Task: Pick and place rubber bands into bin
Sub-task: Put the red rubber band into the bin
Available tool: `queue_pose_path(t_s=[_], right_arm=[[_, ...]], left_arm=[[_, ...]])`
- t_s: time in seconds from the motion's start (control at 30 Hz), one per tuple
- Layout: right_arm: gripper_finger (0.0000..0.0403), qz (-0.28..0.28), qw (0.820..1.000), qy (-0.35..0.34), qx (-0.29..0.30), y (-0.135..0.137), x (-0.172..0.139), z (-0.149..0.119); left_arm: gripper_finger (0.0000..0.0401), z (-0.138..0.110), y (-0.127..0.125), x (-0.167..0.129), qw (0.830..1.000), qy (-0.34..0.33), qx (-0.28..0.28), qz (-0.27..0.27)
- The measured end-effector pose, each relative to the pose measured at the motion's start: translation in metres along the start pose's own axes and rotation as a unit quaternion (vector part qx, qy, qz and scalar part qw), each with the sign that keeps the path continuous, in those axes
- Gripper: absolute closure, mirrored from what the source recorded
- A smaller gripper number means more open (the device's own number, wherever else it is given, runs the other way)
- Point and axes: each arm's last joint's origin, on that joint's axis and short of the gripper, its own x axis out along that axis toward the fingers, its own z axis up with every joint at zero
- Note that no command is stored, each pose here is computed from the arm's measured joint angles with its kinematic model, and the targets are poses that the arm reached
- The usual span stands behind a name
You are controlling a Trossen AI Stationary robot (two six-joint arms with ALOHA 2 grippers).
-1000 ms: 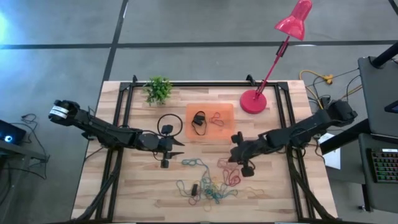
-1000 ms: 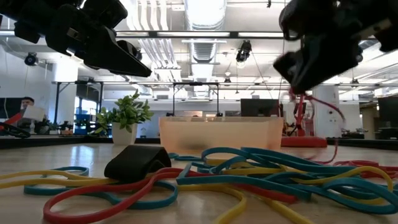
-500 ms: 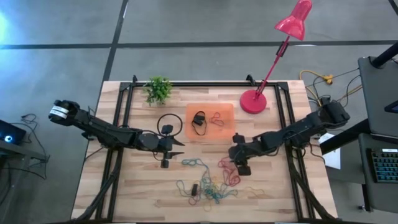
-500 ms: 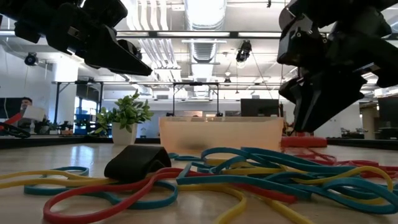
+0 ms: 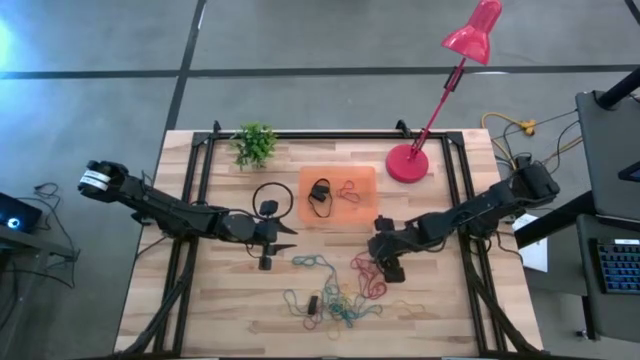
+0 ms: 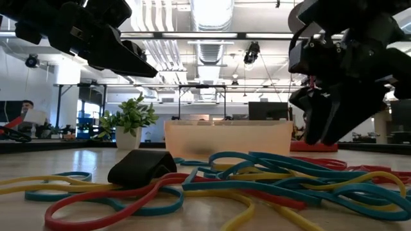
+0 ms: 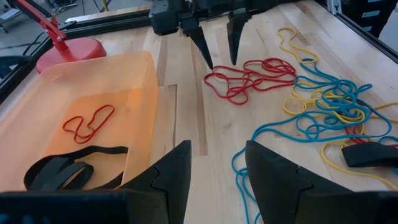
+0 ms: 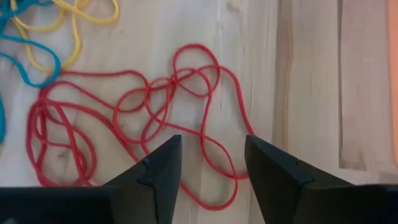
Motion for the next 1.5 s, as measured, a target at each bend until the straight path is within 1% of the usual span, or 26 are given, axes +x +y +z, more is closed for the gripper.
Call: queue_pose_path(t_s=[0.27,0.43,0.57,0.67,0.83,0.87,1.27,1.5], right_arm=[[0.027,-0.007,0.999,0.038,-0.004,-0.001,0.017,-0.008],[0.0285,-0.009,0.999,0.044,-0.003,0.0,0.025,-0.008],[0.0301,-0.005,0.999,0.042,-0.008,0.0,0.025,-0.007],[0.0325,-0.001,0.999,0.039,-0.015,0.0,0.02,-0.006],[0.0384,-0.001,0.999,0.036,-0.024,0.0,0.015,-0.006],[0.0389,-0.001,0.999,0.035,-0.026,0.0,0.015,-0.006],[0.0395,-0.005,0.999,0.023,-0.024,0.0,0.011,-0.003],[0.0395,-0.01,0.999,-0.02,-0.03,0.001,-0.006,0.008]], left_arm=[[0.0264,0.0,0.0,0.0,1.0,0.0,0.0,0.0],[0.0264,0.0,0.0,0.0,1.0,0.0,0.0,0.0],[0.0264,0.0,0.0,0.0,1.0,0.0,0.0,0.0],[0.0264,0.0,0.0,0.0,1.0,0.0,0.0,0.0],[0.0264,0.0,0.0,0.0,1.0,0.0,0.0,0.0],[0.0264,0.0,0.0,0.0,1.0,0.0,0.0,0.0],[0.0264,0.0,0.0,0.0,1.0,0.0,0.0,0.0],[0.0264,0.0,0.0,0.0,1.0,0.0,0.0,0.0]])
